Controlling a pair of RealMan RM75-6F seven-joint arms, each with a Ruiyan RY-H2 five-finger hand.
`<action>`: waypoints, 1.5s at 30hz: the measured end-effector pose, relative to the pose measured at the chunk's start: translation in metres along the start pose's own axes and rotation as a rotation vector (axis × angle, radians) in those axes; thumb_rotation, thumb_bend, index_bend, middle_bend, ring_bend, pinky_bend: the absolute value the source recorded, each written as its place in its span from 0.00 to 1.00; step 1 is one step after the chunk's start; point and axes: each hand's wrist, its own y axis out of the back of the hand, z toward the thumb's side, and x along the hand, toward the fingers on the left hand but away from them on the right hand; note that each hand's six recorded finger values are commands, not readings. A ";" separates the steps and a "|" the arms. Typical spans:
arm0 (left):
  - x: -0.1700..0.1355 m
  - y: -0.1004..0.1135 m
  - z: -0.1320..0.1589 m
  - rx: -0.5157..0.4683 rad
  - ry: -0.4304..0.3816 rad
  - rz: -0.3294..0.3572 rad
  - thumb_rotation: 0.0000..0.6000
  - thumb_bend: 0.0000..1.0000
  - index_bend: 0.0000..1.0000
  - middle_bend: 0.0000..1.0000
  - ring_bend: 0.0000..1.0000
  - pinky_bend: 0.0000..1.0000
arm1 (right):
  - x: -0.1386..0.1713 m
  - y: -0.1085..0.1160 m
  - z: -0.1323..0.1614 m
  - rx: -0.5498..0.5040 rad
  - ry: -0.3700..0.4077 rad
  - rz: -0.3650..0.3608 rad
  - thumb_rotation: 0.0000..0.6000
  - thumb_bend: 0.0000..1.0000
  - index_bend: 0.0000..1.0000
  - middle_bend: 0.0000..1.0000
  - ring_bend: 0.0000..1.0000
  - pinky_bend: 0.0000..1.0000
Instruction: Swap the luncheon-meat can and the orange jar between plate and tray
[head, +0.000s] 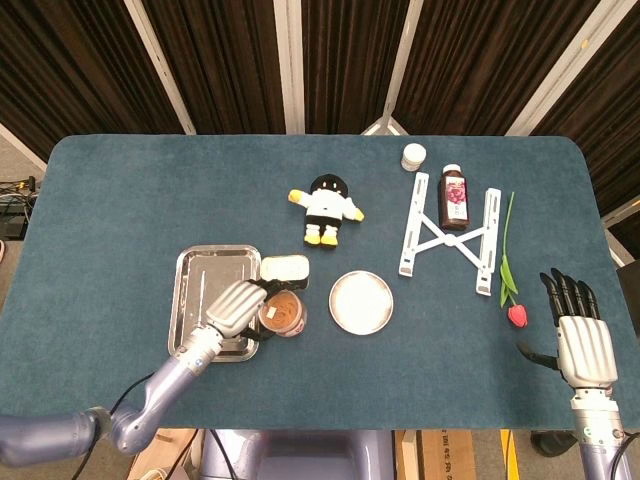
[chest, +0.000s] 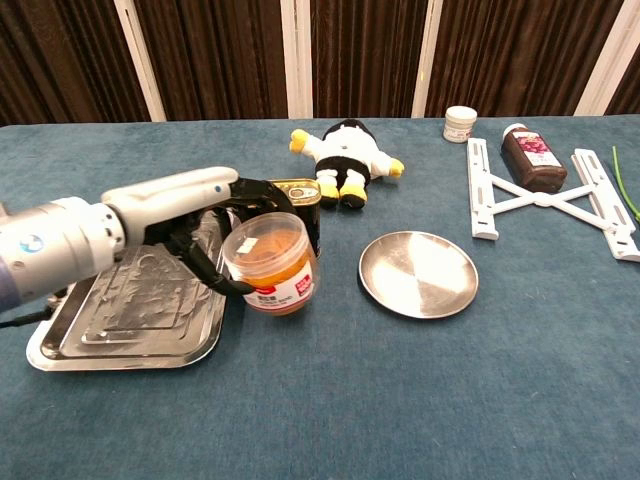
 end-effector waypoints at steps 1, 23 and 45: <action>0.002 -0.002 0.003 0.003 -0.005 -0.001 1.00 0.51 0.38 0.32 0.28 0.38 | 0.000 0.000 0.000 -0.001 -0.001 0.000 1.00 0.02 0.00 0.00 0.00 0.00; -0.008 -0.002 0.024 0.057 -0.004 -0.099 1.00 0.14 0.31 0.17 0.12 0.26 | 0.000 -0.001 -0.004 -0.015 -0.032 0.018 1.00 0.02 0.00 0.00 0.00 0.00; -0.013 -0.001 0.027 0.111 0.001 -0.102 1.00 0.00 0.18 0.03 0.04 0.23 | -0.002 -0.003 -0.008 -0.017 -0.052 0.039 1.00 0.02 0.00 0.00 0.00 0.00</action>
